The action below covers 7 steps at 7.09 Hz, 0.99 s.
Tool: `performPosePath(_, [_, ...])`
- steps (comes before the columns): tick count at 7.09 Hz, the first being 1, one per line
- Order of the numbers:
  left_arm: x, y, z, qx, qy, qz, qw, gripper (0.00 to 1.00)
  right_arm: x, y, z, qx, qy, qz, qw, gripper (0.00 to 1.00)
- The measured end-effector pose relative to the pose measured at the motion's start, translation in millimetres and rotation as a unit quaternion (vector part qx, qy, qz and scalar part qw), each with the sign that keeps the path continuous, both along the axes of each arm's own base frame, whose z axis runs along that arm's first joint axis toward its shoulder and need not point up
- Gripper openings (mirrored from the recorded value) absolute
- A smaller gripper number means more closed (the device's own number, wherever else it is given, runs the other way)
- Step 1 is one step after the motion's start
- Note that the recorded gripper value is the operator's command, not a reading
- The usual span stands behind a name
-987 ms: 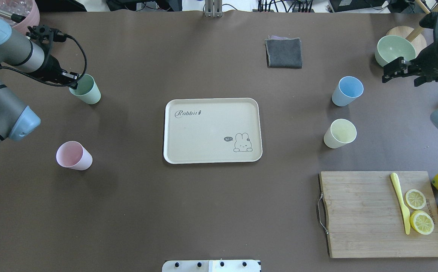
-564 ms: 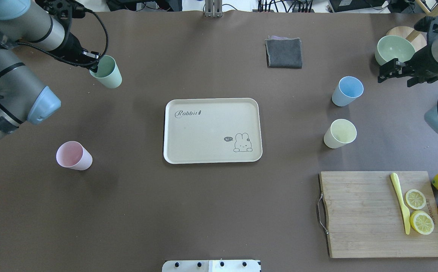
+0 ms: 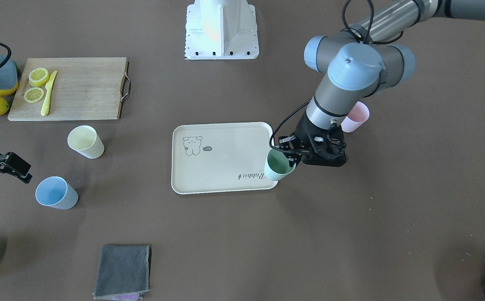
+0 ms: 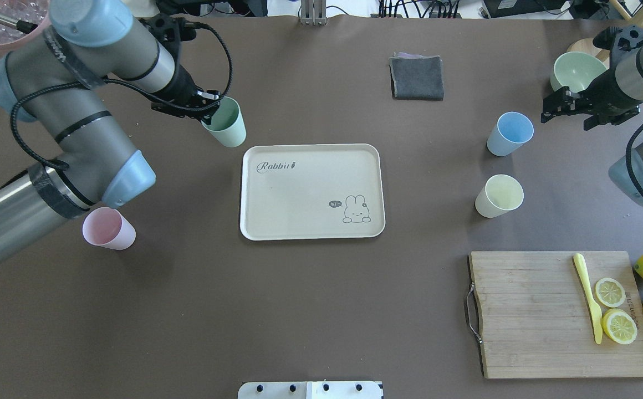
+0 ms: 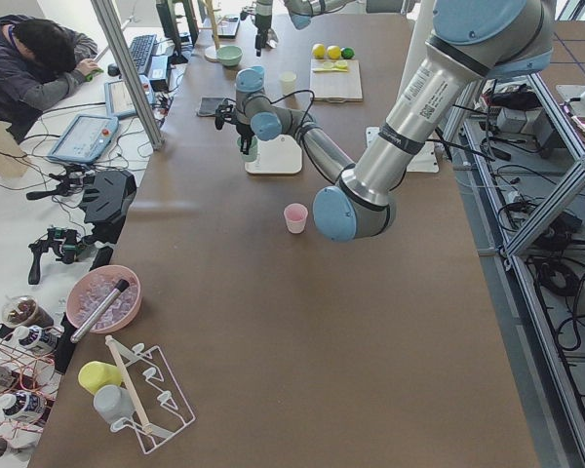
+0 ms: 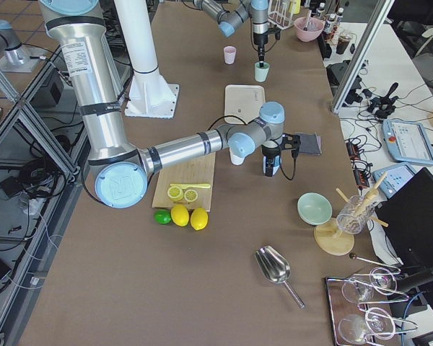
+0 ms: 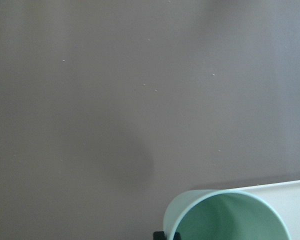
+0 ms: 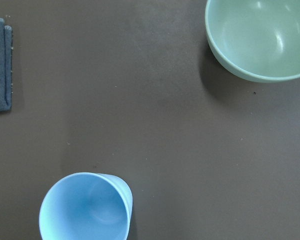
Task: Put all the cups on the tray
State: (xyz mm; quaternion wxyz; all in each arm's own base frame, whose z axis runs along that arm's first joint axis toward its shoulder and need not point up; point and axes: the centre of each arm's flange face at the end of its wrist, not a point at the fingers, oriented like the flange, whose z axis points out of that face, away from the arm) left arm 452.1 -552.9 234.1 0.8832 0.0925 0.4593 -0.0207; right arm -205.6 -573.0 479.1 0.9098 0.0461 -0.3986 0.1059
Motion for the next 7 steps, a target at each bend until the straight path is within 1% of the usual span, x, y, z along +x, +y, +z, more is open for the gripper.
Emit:
performPosePath(1, [25, 10, -1, -0.002, -0.007, -0.003, 1.0000, 0.00, -2, 0, 0, -0.001, 0.000, 0.000, 1.0000, 0.95])
performPosePath(2, [43, 14, 0, -0.001, -0.016, -0.011, 0.9998, 0.00, -3, 1, 0, -0.002, -0.001, -0.001, 1.0000, 0.95])
performPosePath(3, [51, 14, 1, 0.001, -0.021, -0.017, 0.9996, 0.38, -6, 1, -1, -0.004, -0.001, -0.001, 1.0000, 0.95])
performPosePath(4, [55, 15, 0, 0.004, -0.024, -0.019, 0.9995, 0.95, -12, 0, -3, -0.008, -0.002, 0.000, 1.0000, 0.95])
performPosePath(5, [55, 15, -2, 0.008, -0.023, -0.018, 0.9995, 0.98, -20, -1, -6, -0.013, -0.004, 0.001, 0.9999, 0.93])
performPosePath(7, [43, 16, -18, 0.021, -0.011, -0.021, 0.9995, 0.98, -28, -4, -7, -0.019, -0.004, 0.000, 0.9998, 0.91])
